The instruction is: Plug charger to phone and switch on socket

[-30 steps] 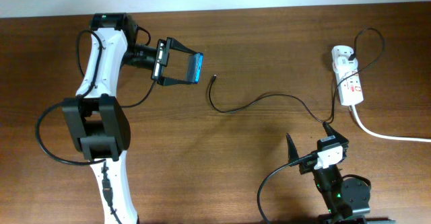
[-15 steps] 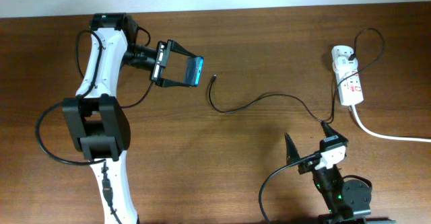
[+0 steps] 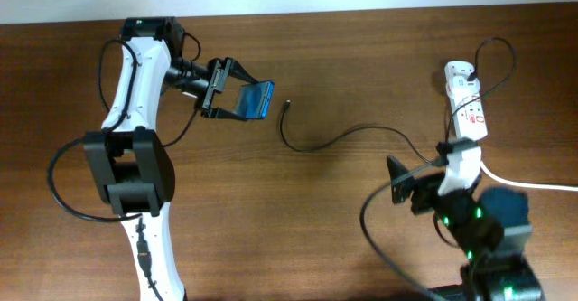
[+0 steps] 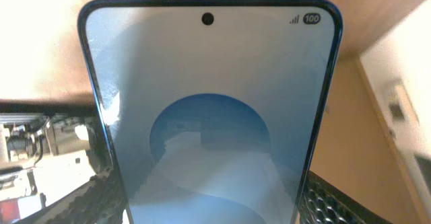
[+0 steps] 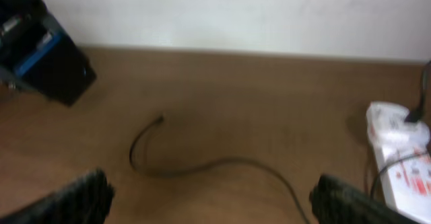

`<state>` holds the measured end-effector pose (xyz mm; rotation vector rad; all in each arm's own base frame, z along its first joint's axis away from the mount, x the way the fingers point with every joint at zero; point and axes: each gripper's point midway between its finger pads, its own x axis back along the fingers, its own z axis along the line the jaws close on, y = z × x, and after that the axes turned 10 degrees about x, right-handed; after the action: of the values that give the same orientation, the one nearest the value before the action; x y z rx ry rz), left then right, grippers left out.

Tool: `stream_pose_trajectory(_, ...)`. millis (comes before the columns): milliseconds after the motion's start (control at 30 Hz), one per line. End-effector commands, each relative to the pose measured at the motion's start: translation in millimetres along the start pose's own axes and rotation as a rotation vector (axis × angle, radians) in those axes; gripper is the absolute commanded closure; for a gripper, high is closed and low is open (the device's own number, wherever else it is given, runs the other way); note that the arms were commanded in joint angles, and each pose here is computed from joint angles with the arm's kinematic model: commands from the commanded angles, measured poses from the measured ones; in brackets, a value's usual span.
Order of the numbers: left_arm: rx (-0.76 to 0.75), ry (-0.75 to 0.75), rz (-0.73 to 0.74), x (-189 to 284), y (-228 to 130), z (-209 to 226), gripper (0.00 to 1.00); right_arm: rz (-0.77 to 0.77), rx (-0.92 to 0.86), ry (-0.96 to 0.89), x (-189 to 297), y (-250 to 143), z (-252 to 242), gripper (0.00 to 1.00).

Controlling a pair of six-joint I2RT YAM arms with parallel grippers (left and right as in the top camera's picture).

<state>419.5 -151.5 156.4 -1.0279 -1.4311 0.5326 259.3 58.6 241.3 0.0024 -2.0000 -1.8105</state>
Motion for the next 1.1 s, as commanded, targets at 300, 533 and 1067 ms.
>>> stream_pose_trajectory(300, -0.105, 0.084, -0.409, -16, 23, -14, 1.00, 0.255, -0.231, 0.376, -66, 49, 40, 0.02)
stream_pose_trajectory(533, -0.066, 0.065, -0.583, -19, -5, -23, 1.00, 0.368, -0.540, 0.370, -114, 28, 43, 0.17)
stream_pose_trajectory(1067, -0.030, 0.096, -0.546, -59, -35, -15, 1.00, 0.429, -0.667, 0.450, -194, -1, 128, 0.35)
